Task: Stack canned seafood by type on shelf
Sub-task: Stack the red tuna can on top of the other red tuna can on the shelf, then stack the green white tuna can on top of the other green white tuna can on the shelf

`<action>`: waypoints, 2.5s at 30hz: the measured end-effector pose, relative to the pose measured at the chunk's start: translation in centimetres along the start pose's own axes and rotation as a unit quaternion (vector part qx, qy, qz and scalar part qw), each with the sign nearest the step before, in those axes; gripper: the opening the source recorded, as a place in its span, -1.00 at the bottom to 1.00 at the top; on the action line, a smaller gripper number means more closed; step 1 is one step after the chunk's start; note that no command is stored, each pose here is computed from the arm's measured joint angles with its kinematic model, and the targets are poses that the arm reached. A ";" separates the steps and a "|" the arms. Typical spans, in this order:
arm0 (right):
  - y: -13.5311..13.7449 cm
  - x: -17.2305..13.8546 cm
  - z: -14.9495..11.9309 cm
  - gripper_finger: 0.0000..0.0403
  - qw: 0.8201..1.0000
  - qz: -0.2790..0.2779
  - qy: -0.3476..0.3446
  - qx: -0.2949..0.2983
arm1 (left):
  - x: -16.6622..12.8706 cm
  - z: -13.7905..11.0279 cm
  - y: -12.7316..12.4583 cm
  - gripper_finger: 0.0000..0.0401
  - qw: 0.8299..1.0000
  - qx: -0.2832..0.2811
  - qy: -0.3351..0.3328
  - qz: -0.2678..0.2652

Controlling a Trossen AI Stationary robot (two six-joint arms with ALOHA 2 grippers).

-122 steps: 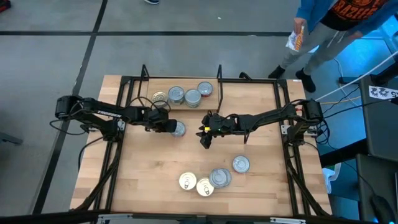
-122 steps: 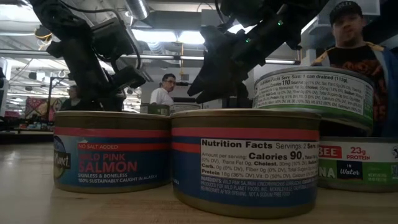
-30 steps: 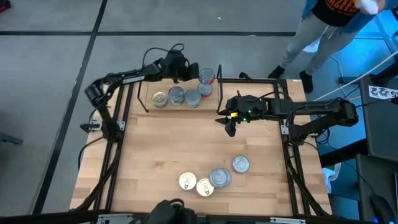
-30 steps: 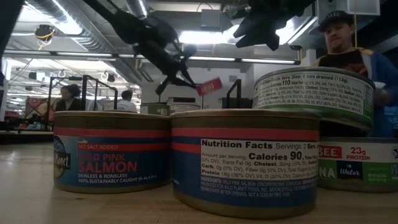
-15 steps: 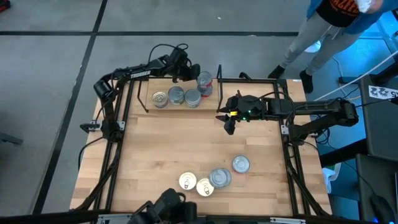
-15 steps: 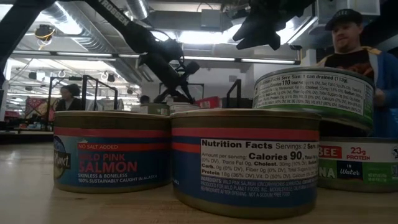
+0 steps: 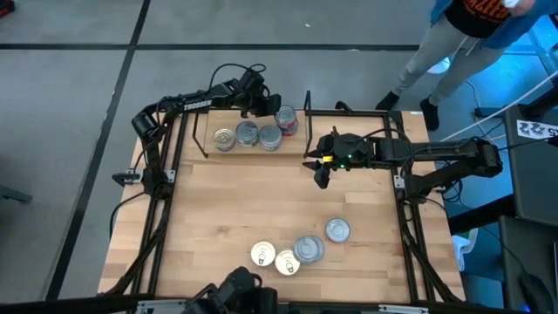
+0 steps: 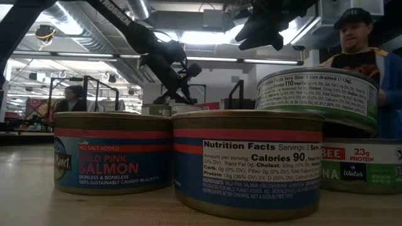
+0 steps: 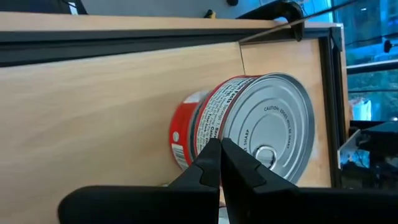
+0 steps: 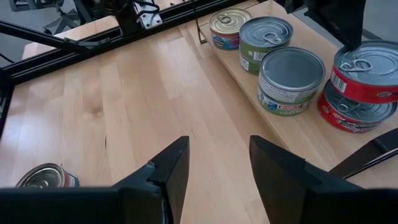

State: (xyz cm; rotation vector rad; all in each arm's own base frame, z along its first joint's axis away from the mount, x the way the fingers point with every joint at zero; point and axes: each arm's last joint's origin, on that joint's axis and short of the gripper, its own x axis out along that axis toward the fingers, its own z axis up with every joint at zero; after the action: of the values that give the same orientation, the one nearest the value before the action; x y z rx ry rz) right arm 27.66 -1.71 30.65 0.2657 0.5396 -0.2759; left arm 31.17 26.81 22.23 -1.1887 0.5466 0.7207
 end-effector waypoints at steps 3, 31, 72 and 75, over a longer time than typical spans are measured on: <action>0.0 0.0 0.0 -0.16 1.000 0.000 0.000 0.000 | 0.1 -0.3 -0.3 -1.00 1.000 0.005 0.003 -0.002; 0.0 0.0 0.0 -0.16 1.000 0.000 0.000 0.000 | 0.4 -1.0 -0.5 -1.00 0.999 0.026 -0.006 0.028; -0.1 0.0 -0.4 -0.15 1.000 -0.005 0.023 -0.002 | -3.0 1.1 -1.7 -0.62 0.994 0.074 -0.064 -0.050; -0.2 0.0 -0.8 -0.15 0.999 -0.008 0.042 -0.004 | -5.1 1.5 -2.7 -0.65 0.987 0.108 -0.092 -0.080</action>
State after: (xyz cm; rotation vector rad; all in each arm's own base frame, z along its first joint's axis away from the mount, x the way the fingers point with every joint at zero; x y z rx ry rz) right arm 27.20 -1.63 29.96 0.2657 0.6266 -0.2777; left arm 29.85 26.61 28.01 -0.9408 0.3609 0.6086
